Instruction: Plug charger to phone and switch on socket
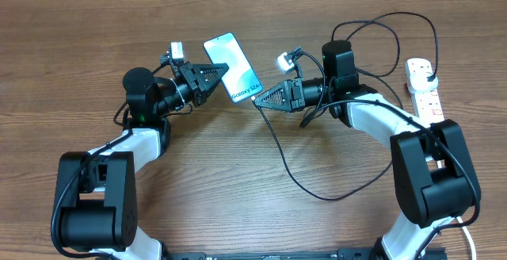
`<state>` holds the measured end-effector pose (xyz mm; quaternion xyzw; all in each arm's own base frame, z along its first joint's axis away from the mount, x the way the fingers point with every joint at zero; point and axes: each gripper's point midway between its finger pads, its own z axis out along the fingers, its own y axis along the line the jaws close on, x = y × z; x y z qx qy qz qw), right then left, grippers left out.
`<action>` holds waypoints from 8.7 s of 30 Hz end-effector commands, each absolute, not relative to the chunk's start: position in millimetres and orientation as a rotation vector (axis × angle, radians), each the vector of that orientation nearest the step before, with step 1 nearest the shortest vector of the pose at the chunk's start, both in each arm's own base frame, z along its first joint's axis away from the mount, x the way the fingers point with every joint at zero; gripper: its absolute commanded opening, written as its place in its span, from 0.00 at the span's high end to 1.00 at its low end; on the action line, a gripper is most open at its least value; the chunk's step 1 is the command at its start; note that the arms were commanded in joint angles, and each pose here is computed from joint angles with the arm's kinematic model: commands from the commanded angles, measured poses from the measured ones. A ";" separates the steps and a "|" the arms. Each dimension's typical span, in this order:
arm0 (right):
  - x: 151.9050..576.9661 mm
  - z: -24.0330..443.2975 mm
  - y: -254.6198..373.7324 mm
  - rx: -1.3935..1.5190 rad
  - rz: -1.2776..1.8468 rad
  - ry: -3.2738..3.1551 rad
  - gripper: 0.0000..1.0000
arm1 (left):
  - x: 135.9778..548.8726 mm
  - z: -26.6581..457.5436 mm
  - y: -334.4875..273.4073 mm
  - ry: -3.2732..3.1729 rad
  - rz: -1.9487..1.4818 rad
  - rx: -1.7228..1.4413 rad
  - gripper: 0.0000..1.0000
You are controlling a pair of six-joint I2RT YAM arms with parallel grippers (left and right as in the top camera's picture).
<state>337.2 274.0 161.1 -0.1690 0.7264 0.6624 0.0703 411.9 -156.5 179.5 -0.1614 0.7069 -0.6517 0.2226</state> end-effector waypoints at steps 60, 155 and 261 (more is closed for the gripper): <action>342.0 169.9 279.0 -0.482 2.019 2.181 0.96 | 413.2 198.1 -158.6 1.917 -1.849 -0.422 0.95; 354.3 136.6 270.7 -0.293 1.861 2.332 0.96 | 413.8 196.6 -145.3 1.909 -1.790 -0.340 0.96; 324.0 -16.3 244.3 -0.776 0.441 2.725 0.96 | 426.5 154.9 -85.3 1.976 -1.633 -0.568 0.96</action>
